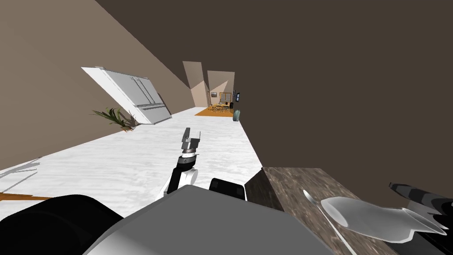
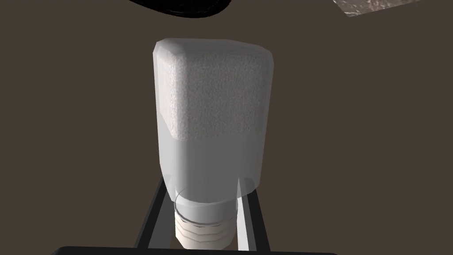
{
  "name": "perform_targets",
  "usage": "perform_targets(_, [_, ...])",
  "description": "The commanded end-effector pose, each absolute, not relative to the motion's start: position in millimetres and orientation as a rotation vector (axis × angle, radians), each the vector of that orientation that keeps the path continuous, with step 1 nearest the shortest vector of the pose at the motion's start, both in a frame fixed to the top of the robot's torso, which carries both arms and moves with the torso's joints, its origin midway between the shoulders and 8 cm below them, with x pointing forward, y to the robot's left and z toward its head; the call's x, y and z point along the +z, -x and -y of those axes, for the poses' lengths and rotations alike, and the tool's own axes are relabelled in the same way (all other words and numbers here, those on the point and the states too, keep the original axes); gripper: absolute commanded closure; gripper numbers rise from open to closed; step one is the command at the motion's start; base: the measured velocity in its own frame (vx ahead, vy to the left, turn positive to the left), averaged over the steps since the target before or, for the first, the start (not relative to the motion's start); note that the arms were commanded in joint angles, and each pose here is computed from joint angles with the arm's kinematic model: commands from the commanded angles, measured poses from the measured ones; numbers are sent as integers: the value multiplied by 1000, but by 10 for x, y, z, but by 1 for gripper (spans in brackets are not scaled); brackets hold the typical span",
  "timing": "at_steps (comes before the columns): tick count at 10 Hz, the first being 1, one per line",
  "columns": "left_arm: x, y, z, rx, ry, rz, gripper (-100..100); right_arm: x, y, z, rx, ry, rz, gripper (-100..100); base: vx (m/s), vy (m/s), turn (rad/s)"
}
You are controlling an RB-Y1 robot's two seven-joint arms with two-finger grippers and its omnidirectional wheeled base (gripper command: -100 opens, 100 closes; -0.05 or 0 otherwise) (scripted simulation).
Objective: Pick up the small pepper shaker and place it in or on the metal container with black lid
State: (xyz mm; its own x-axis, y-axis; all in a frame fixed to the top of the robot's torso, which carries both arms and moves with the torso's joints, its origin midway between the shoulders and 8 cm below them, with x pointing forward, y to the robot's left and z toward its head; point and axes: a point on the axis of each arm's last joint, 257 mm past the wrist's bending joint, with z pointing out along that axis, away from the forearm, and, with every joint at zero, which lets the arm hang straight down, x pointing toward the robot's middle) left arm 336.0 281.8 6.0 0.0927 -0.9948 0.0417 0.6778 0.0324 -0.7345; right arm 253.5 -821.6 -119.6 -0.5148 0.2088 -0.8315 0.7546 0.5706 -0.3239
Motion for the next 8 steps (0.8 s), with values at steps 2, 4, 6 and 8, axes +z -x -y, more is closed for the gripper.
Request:
perform_targets(2, [60,-3360,-2818,-1403,697,-577,0,-1163,-2372,8302,-923,-811,-2010,100,-104,-28,17])
perform_targets(4, [60,-3360,-2818,-1403,697,-577,0,-1142,-2173,8402,-957,-859,-1995,100,-124,-42,31])
perform_targets(6, [60,-3360,-2819,-1403,697,-577,0,-1142,-2192,8388,-952,-851,-1999,-100,-38,-16,-2])
perform_targets(8, [60,-3360,-2819,-1403,697,-577,0,-1144,-2190,8388,-952,-851,-1999,-100,-3,-1,0])
